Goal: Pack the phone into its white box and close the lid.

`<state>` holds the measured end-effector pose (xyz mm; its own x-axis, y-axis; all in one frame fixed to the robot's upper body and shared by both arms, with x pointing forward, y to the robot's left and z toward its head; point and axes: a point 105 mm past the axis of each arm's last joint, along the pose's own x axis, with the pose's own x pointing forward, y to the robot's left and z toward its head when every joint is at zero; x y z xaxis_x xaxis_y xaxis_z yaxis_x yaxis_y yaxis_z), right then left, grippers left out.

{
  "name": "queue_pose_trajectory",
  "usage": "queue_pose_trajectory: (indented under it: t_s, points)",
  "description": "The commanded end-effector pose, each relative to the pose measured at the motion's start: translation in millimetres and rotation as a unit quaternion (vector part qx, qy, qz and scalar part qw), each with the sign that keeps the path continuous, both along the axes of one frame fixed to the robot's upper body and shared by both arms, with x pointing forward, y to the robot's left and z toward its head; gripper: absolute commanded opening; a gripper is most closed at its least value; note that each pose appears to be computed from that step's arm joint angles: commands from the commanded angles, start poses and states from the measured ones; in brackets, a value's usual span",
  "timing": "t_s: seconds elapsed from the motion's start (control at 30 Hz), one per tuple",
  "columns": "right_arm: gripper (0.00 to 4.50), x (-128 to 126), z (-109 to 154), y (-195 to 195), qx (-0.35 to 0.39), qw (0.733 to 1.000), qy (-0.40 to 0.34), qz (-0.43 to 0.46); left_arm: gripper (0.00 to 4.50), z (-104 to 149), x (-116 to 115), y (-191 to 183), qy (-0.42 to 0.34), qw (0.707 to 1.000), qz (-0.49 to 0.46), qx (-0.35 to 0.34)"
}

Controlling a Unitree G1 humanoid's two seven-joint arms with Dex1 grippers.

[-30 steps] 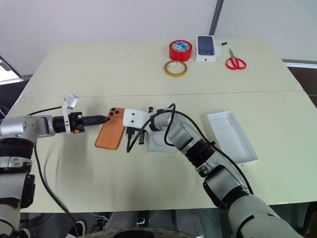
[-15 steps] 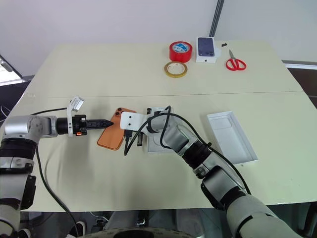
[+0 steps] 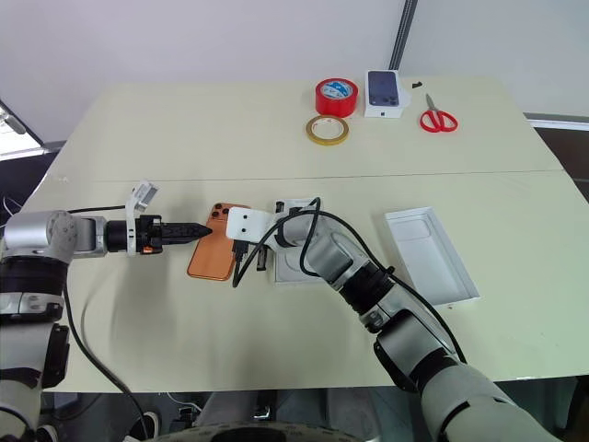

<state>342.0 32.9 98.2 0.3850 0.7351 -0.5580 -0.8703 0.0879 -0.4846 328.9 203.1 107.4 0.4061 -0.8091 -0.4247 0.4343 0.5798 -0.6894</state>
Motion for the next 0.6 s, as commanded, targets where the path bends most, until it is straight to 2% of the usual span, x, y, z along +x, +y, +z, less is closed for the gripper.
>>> queue_pose_trajectory:
  t_s: [0.03, 0.2, 0.3, 0.43, 0.6]
  points:
    - [0.06, -6, 5, 15, 0.016, 1.0, -0.008, 0.02, 3.93, -17, -8, -29, 0.038, 0.998, -0.043, -0.007]
    - [0.06, -5, 5, 13, 0.018, 1.0, -0.008, 0.017, 3.93, -6, -4, -31, 0.046, 0.998, -0.031, 0.011]
    - [0.06, -4, 5, 13, 0.017, 1.0, -0.011, 0.017, 3.93, -14, -17, -39, 0.07, 0.996, -0.051, 0.012]
    - [0.06, -4, 5, 13, 0.018, 1.0, -0.013, 0.016, 3.93, -21, -22, -46, 0.085, 0.995, -0.042, 0.004]
    - [0.06, -3, 4, 10, 0.016, 1.0, -0.014, 0.014, 3.93, -17, -12, -42, 0.066, 0.998, -0.011, 0.004]
